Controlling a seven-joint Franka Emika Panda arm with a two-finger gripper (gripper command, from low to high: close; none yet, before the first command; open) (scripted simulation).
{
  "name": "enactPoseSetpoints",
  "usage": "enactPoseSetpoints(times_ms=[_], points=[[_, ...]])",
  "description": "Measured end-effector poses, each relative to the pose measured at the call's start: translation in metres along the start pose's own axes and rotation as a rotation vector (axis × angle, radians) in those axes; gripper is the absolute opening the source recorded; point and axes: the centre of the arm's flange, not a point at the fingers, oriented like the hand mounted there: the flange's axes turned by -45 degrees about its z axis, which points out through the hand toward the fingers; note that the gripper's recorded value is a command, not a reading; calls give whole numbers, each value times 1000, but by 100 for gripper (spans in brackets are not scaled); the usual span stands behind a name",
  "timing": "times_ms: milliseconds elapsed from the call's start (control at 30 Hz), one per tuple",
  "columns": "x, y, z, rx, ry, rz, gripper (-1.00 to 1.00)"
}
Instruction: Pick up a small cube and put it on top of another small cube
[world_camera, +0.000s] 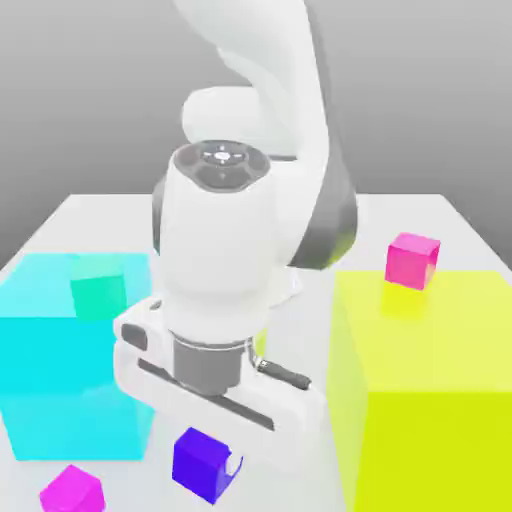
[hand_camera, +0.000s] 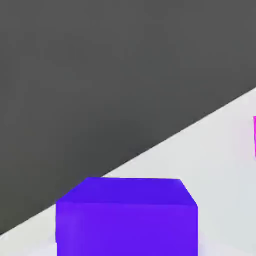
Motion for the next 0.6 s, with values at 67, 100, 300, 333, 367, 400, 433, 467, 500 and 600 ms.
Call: enactPoseSetpoints(times_ms=[67, 100, 300, 333, 367, 400, 433, 467, 500, 600], points=[[4, 29, -27, -6, -5, 51, -100], [5, 43, -40, -6, -9, 80, -100], [-12, 113, -117, 20, -43, 252, -100], [-17, 124, -129, 28, -50, 279, -100], [-23, 135, -140, 37, -57, 307, -100], [-29, 146, -152, 47, -63, 334, -100], [-37, 157, -163, 58, -70, 360, -100], [-40, 161, -161, 65, -74, 374, -100], [-43, 163, -152, 68, -76, 380, -100], [-47, 162, -115, 71, -77, 386, 100]])
